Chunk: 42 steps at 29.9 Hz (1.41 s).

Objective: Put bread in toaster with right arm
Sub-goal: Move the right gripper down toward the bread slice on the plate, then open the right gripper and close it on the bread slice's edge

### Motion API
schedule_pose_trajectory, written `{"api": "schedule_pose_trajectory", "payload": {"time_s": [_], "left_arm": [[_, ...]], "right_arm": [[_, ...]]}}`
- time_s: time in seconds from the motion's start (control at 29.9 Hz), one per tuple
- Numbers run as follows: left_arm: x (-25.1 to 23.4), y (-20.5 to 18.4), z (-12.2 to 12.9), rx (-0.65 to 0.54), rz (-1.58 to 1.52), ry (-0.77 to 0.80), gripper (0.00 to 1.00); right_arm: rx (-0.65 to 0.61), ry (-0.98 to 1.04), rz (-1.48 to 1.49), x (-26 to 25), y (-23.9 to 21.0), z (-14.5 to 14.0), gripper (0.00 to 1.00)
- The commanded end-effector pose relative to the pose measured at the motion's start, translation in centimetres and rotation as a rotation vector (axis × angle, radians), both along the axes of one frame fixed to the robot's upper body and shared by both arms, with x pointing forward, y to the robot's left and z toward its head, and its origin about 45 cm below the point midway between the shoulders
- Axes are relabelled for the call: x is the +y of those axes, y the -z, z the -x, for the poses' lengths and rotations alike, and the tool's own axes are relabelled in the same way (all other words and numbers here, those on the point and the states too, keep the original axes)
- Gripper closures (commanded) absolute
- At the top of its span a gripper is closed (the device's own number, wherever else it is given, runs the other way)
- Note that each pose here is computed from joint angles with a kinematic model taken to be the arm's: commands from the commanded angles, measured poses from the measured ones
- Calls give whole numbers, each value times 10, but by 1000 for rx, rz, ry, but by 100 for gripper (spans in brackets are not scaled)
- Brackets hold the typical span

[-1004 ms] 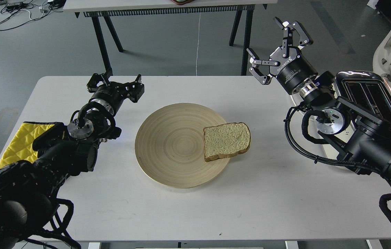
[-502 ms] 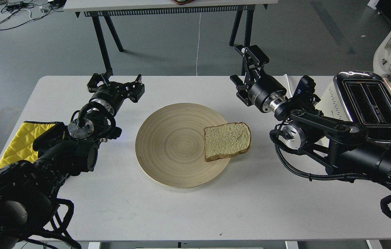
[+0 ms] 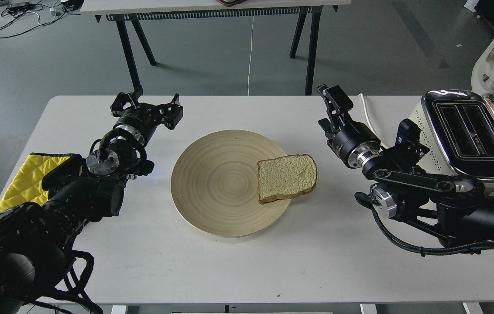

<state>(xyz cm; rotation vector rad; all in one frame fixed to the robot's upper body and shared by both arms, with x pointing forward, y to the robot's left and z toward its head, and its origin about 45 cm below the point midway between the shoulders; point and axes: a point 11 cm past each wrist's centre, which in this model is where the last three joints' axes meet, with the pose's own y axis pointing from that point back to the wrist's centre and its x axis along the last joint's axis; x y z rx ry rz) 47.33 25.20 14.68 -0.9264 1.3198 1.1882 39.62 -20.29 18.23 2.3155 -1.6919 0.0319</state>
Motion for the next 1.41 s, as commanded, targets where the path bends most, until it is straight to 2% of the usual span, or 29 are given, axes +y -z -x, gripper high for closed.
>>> {"api": "schedule_pose_trajectory", "payload": {"time_s": [0.0, 0.23, 0.5, 0.7, 1.07, 1.17, 1.37], "left_arm": [[0, 0, 0, 0, 0, 0, 0], [0, 0, 0, 0, -1, 1, 0], [0, 0, 0, 0, 0, 0, 0], [0, 0, 0, 0, 0, 0, 0], [0, 0, 0, 0, 0, 0, 0], [0, 0, 0, 0, -1, 1, 0], [0, 0, 0, 0, 0, 0, 0]], "right_arm": [[40, -11, 42, -6, 18, 11, 1], [111, -17, 89, -12, 52, 31, 1], [154, -30, 114, -13, 65, 42, 2], [183, -82, 121, 5, 76, 54, 5], [185, -134, 144, 12, 79, 59, 42], [175, -149, 151, 14, 79, 60, 48], [172, -153, 151, 15, 78, 59, 51]]}}
